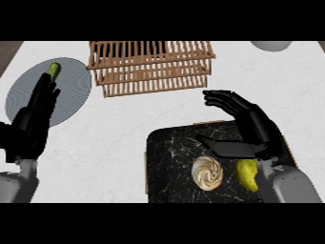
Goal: Pick the cupcake from the tray and place it in the tiered shelf
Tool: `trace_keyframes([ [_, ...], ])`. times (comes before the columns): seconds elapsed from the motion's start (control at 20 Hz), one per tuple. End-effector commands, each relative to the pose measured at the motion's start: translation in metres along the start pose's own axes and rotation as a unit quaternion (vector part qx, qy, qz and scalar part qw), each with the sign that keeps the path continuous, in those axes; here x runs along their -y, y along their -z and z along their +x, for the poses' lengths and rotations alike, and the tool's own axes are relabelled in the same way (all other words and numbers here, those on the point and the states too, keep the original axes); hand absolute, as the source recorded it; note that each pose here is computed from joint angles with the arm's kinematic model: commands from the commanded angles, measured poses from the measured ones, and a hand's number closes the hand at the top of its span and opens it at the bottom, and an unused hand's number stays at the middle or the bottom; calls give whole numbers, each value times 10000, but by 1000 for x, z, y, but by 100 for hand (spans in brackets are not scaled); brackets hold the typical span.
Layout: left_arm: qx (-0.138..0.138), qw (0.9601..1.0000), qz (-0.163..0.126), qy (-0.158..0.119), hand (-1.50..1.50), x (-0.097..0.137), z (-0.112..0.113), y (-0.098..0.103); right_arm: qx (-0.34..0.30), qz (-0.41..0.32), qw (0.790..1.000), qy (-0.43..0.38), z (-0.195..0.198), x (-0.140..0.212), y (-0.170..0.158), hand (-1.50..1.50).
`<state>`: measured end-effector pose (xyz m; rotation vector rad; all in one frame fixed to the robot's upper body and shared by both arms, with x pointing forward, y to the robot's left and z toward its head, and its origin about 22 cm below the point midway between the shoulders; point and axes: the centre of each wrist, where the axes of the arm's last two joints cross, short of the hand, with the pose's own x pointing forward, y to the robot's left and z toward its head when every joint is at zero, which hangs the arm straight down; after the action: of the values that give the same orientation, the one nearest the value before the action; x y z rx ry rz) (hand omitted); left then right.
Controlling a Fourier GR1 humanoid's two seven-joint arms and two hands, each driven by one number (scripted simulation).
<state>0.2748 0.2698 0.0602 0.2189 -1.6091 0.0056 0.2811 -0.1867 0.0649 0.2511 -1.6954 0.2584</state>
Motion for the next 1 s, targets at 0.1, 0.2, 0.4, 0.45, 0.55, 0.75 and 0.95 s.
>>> trace_keyframes([
  [0.1,-28,9997,236,5,0,4,-14,-22,430,1087,9930,188,40,18,-8,-150],
  [0.2,-39,9997,223,-29,0,5,-16,-19,328,1641,9851,-385,65,29,-16,-150],
  [0.4,-87,9996,256,-29,0,-2,-9,-20,-214,2453,9491,-1966,102,25,-19,-150],
  [0.45,-22,9997,257,52,0,-5,-12,-25,-315,2534,9434,-2116,114,20,-19,-150],
  [0.55,-97,9997,220,-32,0,-2,-7,-23,-474,2632,9232,-2760,128,19,-19,-150],
  [0.75,-28,9999,108,-11,0,-1,-11,-27,-520,2511,8638,-4336,156,-3,-26,-150],
  [0.95,18,9998,176,-27,0,12,0,-17,-904,2475,8168,-5132,150,-43,-32,-150],
])
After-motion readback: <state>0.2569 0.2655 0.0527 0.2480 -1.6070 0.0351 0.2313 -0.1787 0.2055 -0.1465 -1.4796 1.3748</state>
